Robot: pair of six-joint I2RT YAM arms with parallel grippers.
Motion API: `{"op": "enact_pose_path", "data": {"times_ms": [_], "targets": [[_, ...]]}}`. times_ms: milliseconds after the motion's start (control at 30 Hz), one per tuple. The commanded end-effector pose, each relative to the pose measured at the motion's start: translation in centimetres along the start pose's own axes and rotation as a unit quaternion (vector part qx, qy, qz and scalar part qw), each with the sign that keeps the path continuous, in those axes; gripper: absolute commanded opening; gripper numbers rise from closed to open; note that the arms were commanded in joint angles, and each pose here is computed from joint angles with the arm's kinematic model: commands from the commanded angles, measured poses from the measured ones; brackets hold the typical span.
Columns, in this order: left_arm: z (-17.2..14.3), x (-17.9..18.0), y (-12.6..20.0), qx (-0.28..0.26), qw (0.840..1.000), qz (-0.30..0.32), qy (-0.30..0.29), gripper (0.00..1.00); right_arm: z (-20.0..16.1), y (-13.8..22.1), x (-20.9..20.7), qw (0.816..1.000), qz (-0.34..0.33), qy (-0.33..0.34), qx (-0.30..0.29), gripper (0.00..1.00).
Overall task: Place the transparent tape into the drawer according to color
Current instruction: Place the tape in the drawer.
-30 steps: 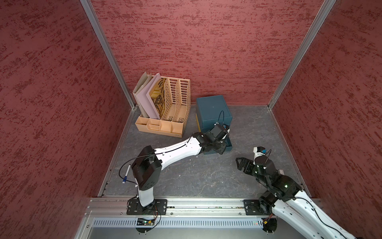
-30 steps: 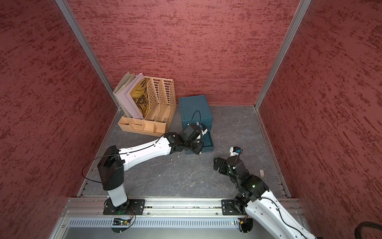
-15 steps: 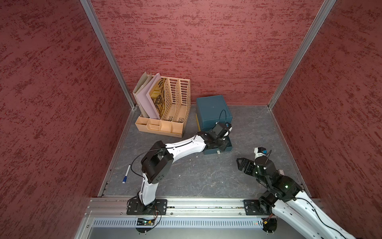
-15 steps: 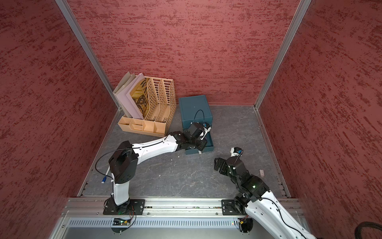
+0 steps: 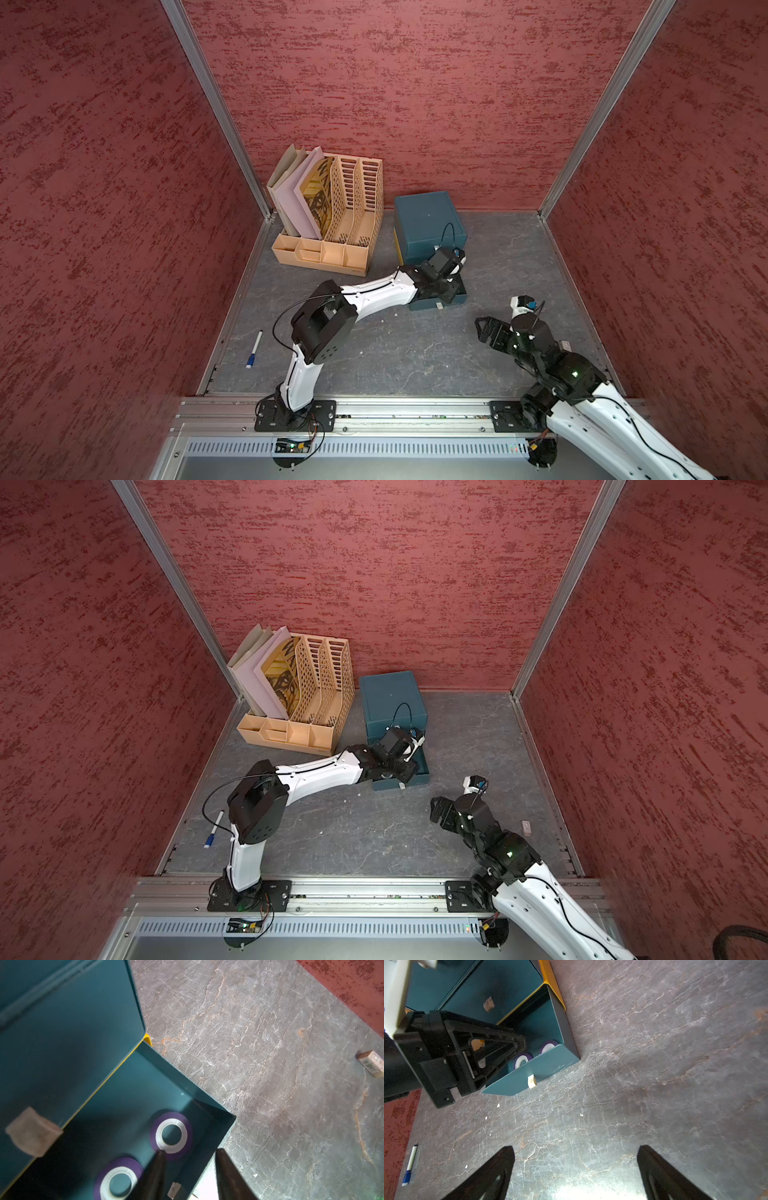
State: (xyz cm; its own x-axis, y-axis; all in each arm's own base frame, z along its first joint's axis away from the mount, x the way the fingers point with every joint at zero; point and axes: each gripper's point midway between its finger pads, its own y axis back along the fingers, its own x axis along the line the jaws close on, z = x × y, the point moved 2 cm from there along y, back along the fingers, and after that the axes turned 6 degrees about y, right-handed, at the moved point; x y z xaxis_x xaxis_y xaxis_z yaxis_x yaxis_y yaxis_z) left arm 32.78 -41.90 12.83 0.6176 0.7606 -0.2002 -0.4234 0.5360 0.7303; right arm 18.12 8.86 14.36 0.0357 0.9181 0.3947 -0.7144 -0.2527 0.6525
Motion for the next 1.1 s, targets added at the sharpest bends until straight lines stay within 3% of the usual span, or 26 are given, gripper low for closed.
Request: {"op": "enact_pose_path", "data": {"times_ms": [0, 300, 400, 733, 1067], "targets": [[-0.1, 0.3, -0.2, -0.001, 1.0, 0.005, -0.005, 0.54, 0.3, -0.1, -0.2, 1.0, -0.007, -0.004, -0.008, 0.98], [1.5, -0.7, 4.6, -0.044, 0.999, 0.002, -0.011, 0.85, 0.5, -1.1, 0.9, 1.0, 0.003, 0.014, 0.007, 0.98], [1.7, -0.3, 7.1, -0.062, 0.998, 0.008, -0.007, 1.0, 0.8, -1.2, 1.2, 1.0, 0.004, 0.022, 0.008, 0.98], [3.0, 3.1, 15.3, -0.115, 0.992, 0.047, 0.017, 1.0, 0.8, -2.2, 2.2, 0.999, 0.018, 0.028, 0.019, 0.98], [8.8, 8.9, 19.7, -0.155, 0.979, 0.083, 0.105, 1.0, 1.9, -3.5, 4.1, 0.997, 0.024, 0.063, 0.035, 0.98]]}}
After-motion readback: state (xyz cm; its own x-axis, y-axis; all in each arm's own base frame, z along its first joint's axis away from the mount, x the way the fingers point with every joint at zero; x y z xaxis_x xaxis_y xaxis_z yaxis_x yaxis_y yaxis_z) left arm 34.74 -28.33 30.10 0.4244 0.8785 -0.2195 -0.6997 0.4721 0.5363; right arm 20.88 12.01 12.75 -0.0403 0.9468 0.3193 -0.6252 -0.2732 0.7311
